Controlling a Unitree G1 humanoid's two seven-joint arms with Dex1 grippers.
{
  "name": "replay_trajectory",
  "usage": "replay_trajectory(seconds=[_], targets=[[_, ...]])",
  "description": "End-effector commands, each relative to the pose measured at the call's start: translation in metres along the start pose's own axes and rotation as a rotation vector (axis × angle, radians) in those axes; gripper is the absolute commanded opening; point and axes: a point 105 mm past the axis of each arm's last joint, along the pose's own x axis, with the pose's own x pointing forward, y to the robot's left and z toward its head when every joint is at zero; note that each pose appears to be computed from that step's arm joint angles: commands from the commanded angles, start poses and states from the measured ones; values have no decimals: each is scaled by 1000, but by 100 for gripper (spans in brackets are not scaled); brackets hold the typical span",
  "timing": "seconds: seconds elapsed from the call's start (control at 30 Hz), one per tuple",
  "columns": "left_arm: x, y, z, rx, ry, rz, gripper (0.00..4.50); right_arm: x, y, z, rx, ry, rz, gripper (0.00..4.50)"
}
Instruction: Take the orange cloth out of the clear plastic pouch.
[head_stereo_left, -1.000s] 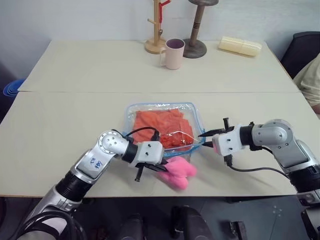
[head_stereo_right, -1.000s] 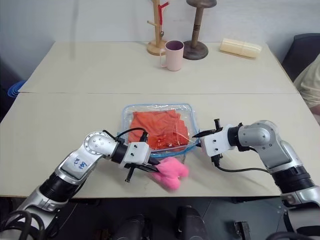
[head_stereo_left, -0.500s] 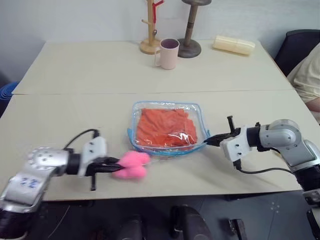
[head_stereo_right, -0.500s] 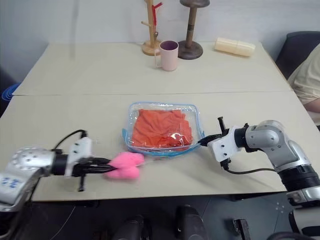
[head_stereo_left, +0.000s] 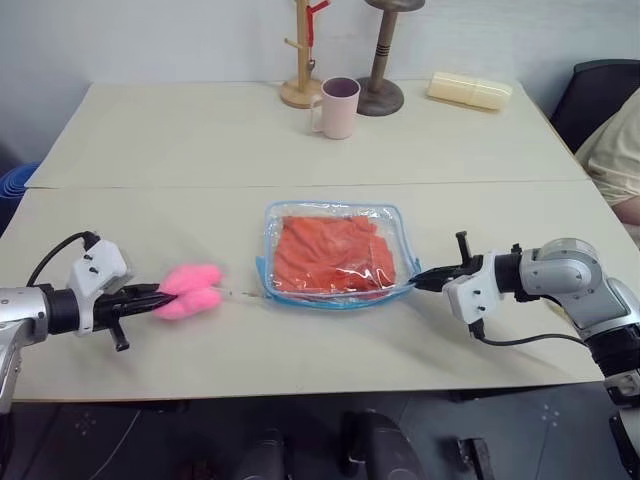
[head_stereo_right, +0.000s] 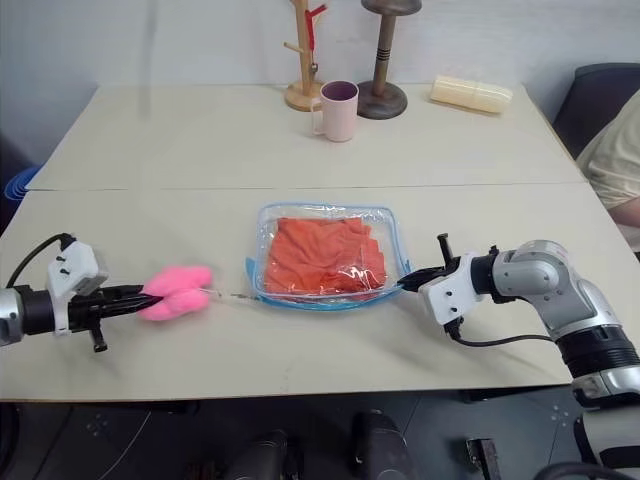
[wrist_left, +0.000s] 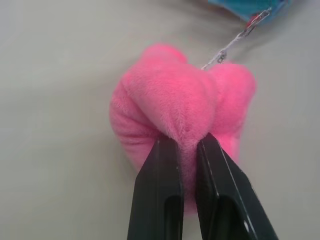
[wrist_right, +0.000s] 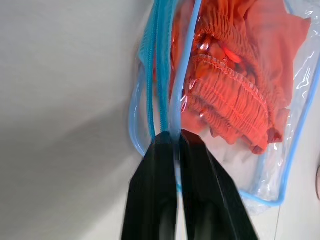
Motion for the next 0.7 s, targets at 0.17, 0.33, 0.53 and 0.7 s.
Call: replay_trajectory(seconds=[0.17,0.33,0.53,0.7], targets=[[-1,-12,9,-36,-50,-50,224,-22,2,10,134,-21,-24,300],[-35,2,47,-17,-117,-71,375,-51,2,27,402,-68,-138,450],[4,-46,121,338,-167,-359,405,-66,10,73,844,-249,-143,450],[71,-79,112,637,-80,-479,405,-60,14,87,932,-264,-157,450]])
